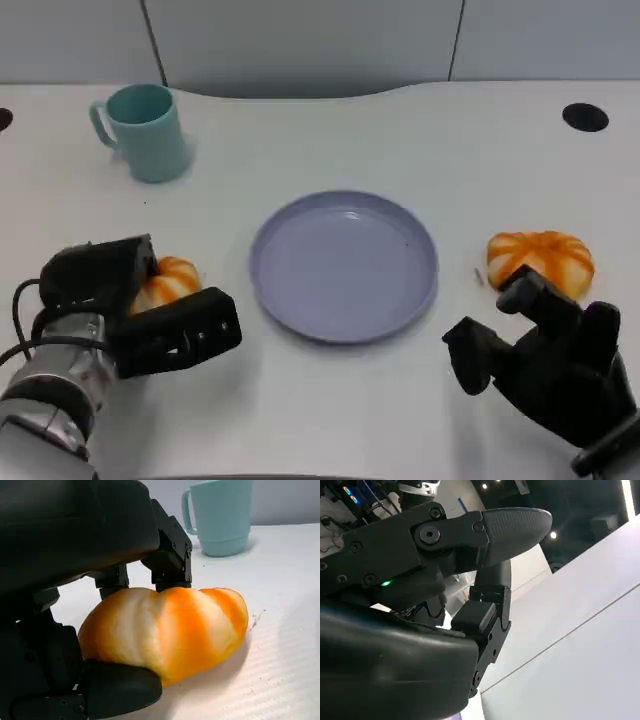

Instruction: Grasp the bread from the table and place it into the plate.

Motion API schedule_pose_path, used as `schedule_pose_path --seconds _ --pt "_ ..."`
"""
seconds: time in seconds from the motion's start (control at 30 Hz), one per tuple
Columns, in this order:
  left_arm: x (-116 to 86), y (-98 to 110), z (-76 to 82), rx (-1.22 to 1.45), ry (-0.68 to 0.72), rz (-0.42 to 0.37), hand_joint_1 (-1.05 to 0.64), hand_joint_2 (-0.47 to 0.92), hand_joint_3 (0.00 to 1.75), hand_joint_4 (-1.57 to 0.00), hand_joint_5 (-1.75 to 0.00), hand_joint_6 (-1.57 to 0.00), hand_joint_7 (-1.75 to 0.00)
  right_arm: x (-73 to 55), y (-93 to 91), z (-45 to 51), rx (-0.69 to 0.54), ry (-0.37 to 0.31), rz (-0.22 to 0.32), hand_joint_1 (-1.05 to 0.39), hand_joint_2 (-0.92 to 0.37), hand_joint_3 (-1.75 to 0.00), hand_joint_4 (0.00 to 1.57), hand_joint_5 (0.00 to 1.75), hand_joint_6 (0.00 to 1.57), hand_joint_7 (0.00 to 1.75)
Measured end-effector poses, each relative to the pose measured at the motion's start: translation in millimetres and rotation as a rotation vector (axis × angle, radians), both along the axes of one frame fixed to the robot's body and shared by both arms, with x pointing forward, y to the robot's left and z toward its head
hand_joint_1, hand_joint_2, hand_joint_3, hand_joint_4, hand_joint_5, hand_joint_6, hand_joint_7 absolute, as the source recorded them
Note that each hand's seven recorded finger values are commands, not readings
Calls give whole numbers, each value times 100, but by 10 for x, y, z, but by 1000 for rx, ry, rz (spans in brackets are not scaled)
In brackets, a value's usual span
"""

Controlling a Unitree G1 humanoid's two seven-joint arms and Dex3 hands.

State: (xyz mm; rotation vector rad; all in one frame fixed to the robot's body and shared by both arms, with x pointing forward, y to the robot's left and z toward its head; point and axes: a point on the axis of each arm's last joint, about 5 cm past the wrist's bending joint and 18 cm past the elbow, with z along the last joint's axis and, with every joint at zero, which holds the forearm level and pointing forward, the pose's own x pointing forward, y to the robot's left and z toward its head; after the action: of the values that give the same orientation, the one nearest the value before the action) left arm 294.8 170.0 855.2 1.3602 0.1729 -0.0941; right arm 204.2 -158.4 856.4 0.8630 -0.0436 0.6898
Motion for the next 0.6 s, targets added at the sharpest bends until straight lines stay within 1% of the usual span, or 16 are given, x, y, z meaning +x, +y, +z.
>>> schedule_pose_path --seconds 0.03,0.07,0.1,0.13,0.17,0.27,0.3,0.33,0.37,0.4,0.43,0.5,0.53,0.57,0.6 --pt "0 0 0 -2 0 1 -105 -8 175 -96 -175 -82 -168 0 2 3 -1 0 0 -75 -92 -32 84 151 81 95" --pt "1 2 2 -9 -1 5 -105 -7 175 -94 -175 -82 -168 1 5 6 -1 0 0 -75 -92 -32 84 152 81 95" --pt "2 7 4 -16 -3 7 -105 -7 175 -83 -175 -77 -170 1 11 5 1 1 -1 -75 -92 -32 84 152 80 96" --pt "4 13 7 -24 -5 11 -105 -7 175 -79 -175 -75 -171 1 18 5 2 4 -3 -75 -92 -33 84 152 80 96" --pt "5 21 11 -30 -7 16 -105 -6 175 -77 -175 -74 -172 1 27 4 4 6 -4 -75 -92 -33 84 152 80 96" --pt "8 43 20 -43 -15 14 -105 -6 175 -82 -175 -69 -174 3 51 3 2 13 -2 -76 -92 -33 84 153 81 97" --pt "10 56 25 -48 -19 12 -105 -2 175 -82 -175 -67 -174 6 56 4 0 14 0 -76 -92 -32 84 152 80 96" --pt "12 69 30 -49 -24 13 -105 6 175 -75 -175 -65 -175 12 61 3 0 15 2 -76 -92 -32 84 151 80 96" --pt "15 83 38 -50 -29 13 -105 10 175 -71 -175 -63 -175 23 66 -2 1 16 6 -76 -92 -32 84 151 80 96" --pt "22 93 50 -53 -41 8 -105 17 172 -73 -175 -61 -175 37 71 -8 0 17 6 -76 -92 -32 85 151 79 97" --pt "38 93 72 -61 -61 5 -105 24 169 -71 -175 -59 -175 47 75 -12 -2 17 5 -76 -92 -31 85 151 80 98" --pt "94 97 150 -88 -105 6 -105 35 160 -65 -175 -54 -175 75 91 -7 -1 15 9 -76 -92 -30 86 151 80 98" --pt "127 102 197 -103 -130 12 -105 38 157 -64 -175 -53 -175 93 100 4 1 11 12 -76 -92 -30 86 151 80 98" --pt "162 106 250 -115 -152 12 -104 41 154 -66 -175 -50 -175 108 105 15 1 6 14 -76 -92 -30 86 151 80 99" --pt "190 109 295 -122 -181 11 -104 46 148 -64 -175 -50 -175 124 111 22 1 4 16 -76 -92 -30 86 151 80 99"
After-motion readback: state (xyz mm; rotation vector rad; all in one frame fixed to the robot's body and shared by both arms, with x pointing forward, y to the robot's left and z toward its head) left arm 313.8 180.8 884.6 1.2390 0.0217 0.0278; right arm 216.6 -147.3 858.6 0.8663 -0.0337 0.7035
